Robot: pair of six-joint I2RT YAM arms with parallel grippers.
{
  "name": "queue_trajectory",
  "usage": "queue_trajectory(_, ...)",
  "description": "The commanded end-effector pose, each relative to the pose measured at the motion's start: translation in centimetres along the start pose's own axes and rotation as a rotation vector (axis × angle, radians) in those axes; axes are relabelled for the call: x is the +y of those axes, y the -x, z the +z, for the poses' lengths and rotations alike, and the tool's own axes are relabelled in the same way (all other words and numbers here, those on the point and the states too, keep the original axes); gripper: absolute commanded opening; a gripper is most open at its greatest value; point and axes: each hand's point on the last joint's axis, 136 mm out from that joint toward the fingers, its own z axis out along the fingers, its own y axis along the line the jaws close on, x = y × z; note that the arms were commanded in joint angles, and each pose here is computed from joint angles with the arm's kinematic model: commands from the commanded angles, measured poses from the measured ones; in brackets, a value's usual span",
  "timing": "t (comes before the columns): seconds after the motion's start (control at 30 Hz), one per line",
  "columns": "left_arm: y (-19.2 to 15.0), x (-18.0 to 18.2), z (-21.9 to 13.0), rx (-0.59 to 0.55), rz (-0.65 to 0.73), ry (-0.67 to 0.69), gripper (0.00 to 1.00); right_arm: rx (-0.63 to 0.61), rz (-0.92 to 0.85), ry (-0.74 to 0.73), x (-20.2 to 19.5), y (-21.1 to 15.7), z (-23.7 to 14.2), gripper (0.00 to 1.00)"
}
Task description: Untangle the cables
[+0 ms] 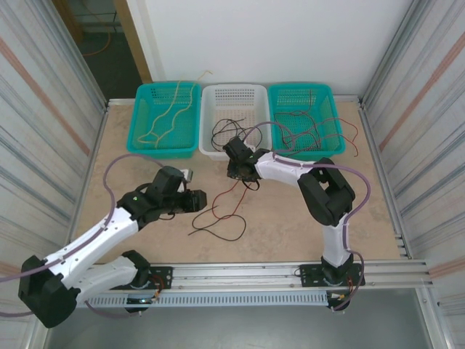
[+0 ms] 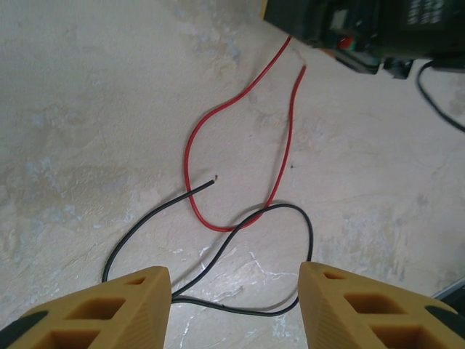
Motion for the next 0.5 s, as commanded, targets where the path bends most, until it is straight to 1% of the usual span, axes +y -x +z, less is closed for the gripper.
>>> queue_trajectory(0.0, 1.3, -0.7, -1.7, -0.067, 0.035, -0.011, 0.51, 0.055, 0.023, -0.107, -2.5, -2.3, 1.1, 0.39)
queue_trajectory(0.13, 1.8, -0.8, -2.4, -0.102, 0.049, -0.016, 0.52, 0.045, 0.029, -0.109, -2.8, -2.6, 0.3, 0.44)
queue_trajectory(0.27, 2.3, -1.1, -2.8, -0.119, 0.06, -0.024, 0.52, -0.027, 0.0, -0.103, -2.7, -2.8, -1.0, 0.48)
queue_trajectory(0.33, 2.3, -0.8, -2.6, -0.129, 0.065, -0.015, 0.54, -0.05, -0.012, -0.094, -2.4, -2.6, -1.5, 0.49)
queue_trajectory(0.4, 1.9, -0.1, -1.7, -0.113, 0.061, 0.014, 0.58, -0.071, -0.029, -0.086, -2.0, -2.2, -2.2, 0.51)
queue_trajectory(0.43, 1.5, 0.6, -1.0, -0.086, 0.046, 0.038, 0.6, -0.079, -0.037, -0.082, -1.8, -2.1, -2.6, 0.51)
queue_trajectory(0.47, 1.1, 0.9, -0.5, -0.055, 0.034, 0.055, 0.59, -0.084, -0.046, -0.079, -1.5, -2.0, -3.1, 0.51)
